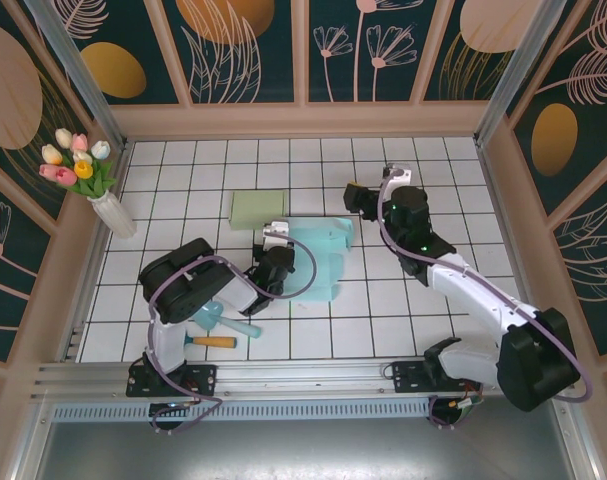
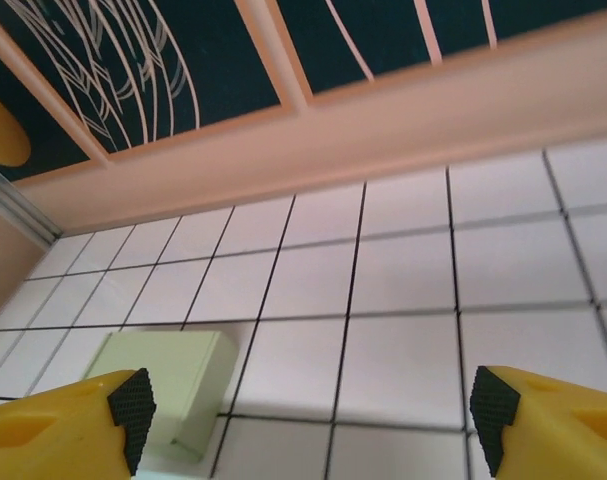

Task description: Fold the paper box

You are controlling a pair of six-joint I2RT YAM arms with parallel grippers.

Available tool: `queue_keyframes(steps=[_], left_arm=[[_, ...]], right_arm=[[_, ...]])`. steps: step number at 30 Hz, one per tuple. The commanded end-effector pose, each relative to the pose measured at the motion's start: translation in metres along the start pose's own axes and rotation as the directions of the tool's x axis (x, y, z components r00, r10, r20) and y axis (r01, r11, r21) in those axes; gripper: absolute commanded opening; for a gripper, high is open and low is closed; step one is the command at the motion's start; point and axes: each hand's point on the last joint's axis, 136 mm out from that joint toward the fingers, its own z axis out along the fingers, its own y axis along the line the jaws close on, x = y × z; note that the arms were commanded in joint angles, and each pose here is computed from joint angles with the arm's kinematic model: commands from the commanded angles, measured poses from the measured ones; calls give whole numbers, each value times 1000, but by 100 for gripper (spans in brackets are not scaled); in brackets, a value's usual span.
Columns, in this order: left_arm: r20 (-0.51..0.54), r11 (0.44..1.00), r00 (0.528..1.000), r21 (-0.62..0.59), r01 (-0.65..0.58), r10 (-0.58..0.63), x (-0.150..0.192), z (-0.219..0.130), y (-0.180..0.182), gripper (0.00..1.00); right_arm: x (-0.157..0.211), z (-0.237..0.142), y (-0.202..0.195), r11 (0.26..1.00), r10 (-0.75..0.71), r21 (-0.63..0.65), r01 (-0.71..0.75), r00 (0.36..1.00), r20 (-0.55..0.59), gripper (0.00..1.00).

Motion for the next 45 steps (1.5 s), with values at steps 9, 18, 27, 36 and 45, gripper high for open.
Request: queue_keyframes(steps=[9,18,27,36,45], left_arm=[[-16,995,996,-31,-91,90,13,12,-1,10],[-8,997,997,-40,-73,72,14,12,2,10],[-12,996,997,-40,-79,79,15,12,1,10],[-13,996,997,-42,-81,80,16,13,1,10],[-14,996,996,-42,-84,84,16,13,1,10]], right_arm=[[84,18,25,968,222,-53,-243,940,-259,79],[104,29,28,966,225,-56,-254,923,-312,78],[127,37,44,948,253,-90,-305,894,-370,78],[136,32,70,923,270,-147,-357,870,-413,78],[118,15,56,975,203,-29,-221,933,-298,78]])
